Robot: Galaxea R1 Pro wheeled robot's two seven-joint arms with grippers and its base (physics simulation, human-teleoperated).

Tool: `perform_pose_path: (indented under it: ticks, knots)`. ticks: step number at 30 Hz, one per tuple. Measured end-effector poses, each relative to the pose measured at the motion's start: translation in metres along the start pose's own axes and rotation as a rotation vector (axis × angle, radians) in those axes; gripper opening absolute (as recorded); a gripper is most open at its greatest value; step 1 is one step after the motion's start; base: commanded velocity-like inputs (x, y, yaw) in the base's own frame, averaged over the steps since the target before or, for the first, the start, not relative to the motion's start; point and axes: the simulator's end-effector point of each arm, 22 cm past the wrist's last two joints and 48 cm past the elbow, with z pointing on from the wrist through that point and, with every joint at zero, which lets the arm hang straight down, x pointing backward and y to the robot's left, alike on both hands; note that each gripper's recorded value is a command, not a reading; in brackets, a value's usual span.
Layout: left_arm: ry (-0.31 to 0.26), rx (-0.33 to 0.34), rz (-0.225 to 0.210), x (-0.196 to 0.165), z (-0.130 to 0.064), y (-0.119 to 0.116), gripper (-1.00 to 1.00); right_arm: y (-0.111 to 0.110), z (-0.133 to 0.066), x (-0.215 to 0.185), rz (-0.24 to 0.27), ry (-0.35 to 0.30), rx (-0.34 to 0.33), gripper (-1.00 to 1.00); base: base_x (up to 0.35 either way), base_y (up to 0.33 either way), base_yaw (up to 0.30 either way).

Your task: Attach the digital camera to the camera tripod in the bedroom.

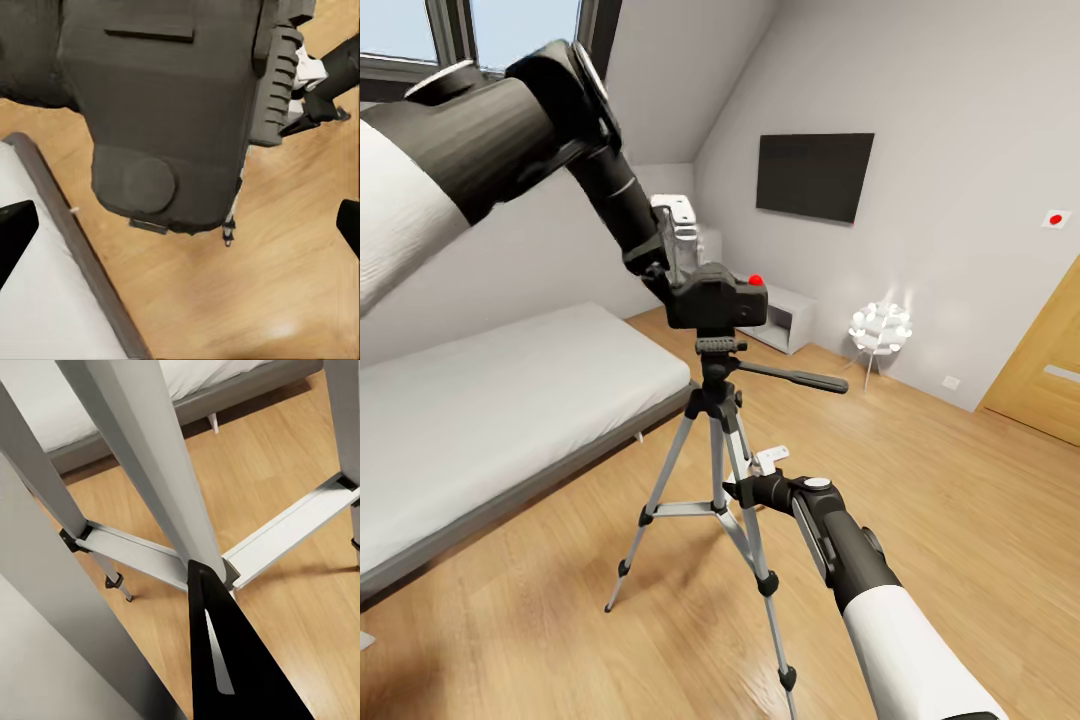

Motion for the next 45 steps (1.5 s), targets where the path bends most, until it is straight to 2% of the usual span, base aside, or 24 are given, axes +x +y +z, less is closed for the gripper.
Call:
perform_pose_path:
  ticks: [1, 2, 5, 6, 10, 11, 15, 16, 20, 22, 24, 25, 26, 28, 31, 34, 35, 36, 37, 38, 40, 42, 43, 45]
  knots:
    - [-0.042, 0.003, -0.016, -0.002, -0.009, 0.003, 1.00, 0.000, 0.000, 0.000, 0.000, 0.000, 0.000, -1.00, 0.000, 0.000, 0.000]
    - [-0.132, 0.004, -0.051, -0.004, -0.030, 0.010, 1.00, 0.000, 0.000, 0.000, 0.000, 0.000, 0.000, -1.00, 0.000, 0.000, 0.000]
    - [-0.267, -0.008, -0.114, 0.003, -0.067, 0.027, 1.00, 0.000, 0.000, 0.000, 0.000, 0.000, 0.000, -1.00, 0.000, 0.000, 0.000]
    - [-0.337, -0.024, -0.155, 0.014, -0.090, 0.038, 1.00, 0.000, 0.000, 0.000, 0.001, 0.000, 0.000, -1.00, 0.000, 0.000, 0.000]
    - [-0.421, -0.061, -0.246, 0.051, -0.122, 0.059, 1.00, 0.000, 0.000, 0.000, 0.001, 0.000, 0.000, -1.00, 0.000, 0.000, 0.000]
    - [-0.440, -0.071, -0.289, 0.069, -0.129, 0.066, 1.00, 0.000, 0.000, 0.000, 0.001, 0.000, 0.000, -1.00, 0.000, 0.000, 0.000]
    - [-0.459, -0.063, -0.405, 0.107, -0.127, 0.081, 1.00, 0.000, 0.000, 0.000, 0.000, 0.000, 0.000, -1.00, 0.000, 0.000, 0.000]
    - [-0.457, -0.039, -0.482, 0.128, -0.113, 0.087, 1.00, 0.001, 0.000, 0.000, -0.001, 0.000, 0.000, -1.00, 0.000, 0.000, 0.000]
    - [-0.431, 0.046, -0.693, 0.187, -0.059, 0.092, 1.00, 0.001, 0.000, 0.000, -0.002, 0.000, 0.000, -1.00, 0.000, 0.000, 0.000]
    - [-0.364, 0.139, -0.908, 0.255, 0.012, 0.076, 1.00, 0.000, 0.001, -0.001, -0.001, 0.000, 0.000, -1.00, 0.000, 0.000, 0.000]
    - [-0.330, 0.177, -0.989, 0.285, 0.043, 0.061, 1.00, 0.001, 0.000, 0.000, -0.001, 0.000, -0.001, -1.00, 0.000, 0.000, 0.000]
    - [-0.292, 0.210, -1.041, 0.312, 0.073, 0.043, 1.00, 0.001, 0.000, 0.000, -0.001, 0.000, 0.000, -1.00, 0.000, 0.000, 0.000]
    - [-0.259, 0.235, -1.067, 0.330, 0.097, 0.028, 1.00, 0.000, 0.001, -0.001, -0.002, 0.000, 0.000, -1.00, 0.000, 0.000, 0.000]
    - [-0.226, 0.257, -1.082, 0.353, 0.124, 0.006, 1.00, 0.001, 0.000, 0.000, -0.002, 0.000, -0.001, -1.00, 0.000, 0.000, 0.000]
    - [-0.182, 0.310, -1.076, 0.391, 0.185, -0.045, 1.00, 0.000, 0.001, -0.001, -0.002, 0.000, -0.001, -1.00, 0.000, 0.000, 0.000]
    - [-0.204, 0.359, -1.078, 0.403, 0.232, -0.089, 1.00, 0.000, 0.000, 0.000, -0.002, 0.000, -0.001, -1.00, 0.000, 0.000, 0.000]
    - [-0.256, 0.376, -1.093, 0.403, 0.257, -0.112, 1.00, 0.000, 0.000, 0.000, -0.001, 0.000, -0.001, -1.00, 0.000, 0.000, 0.000]
    - [-0.249, 0.396, -1.111, 0.413, 0.277, -0.137, 1.00, 0.000, 0.000, 0.000, -0.002, 0.000, -0.001, -1.00, 0.000, 0.000, 0.000]
    - [-0.277, 0.392, -1.126, 0.415, 0.286, -0.147, 1.00, 0.000, 0.000, 0.000, -0.001, 0.000, -0.001, -1.00, 0.000, 0.006, 0.000]
    - [-0.297, 0.386, -1.146, 0.418, 0.297, -0.157, 1.00, 0.000, 0.000, 0.000, -0.002, 0.000, -0.001, -1.00, 0.022, 0.041, 0.000]
    - [-0.359, 0.338, -1.228, 0.431, 0.322, -0.180, 1.00, 0.001, -0.001, -0.001, -0.007, 0.000, 0.000, -1.00, 0.054, 0.070, 0.000]
    - [-0.396, 0.286, -1.294, 0.441, 0.333, -0.186, 1.00, 0.003, -0.002, -0.003, -0.028, 0.003, -0.008, -1.00, 0.050, 0.060, 0.000]
    - [-0.418, 0.234, -1.355, 0.451, 0.342, -0.189, 1.00, 0.003, -0.002, -0.003, -0.032, 0.003, -0.010, -1.00, 0.031, 0.037, 0.000]
    - [-0.440, 0.185, -1.416, 0.459, 0.349, -0.191, 1.00, 0.003, -0.002, -0.003, -0.034, 0.003, -0.012, -1.00, 0.022, 0.027, 0.000]
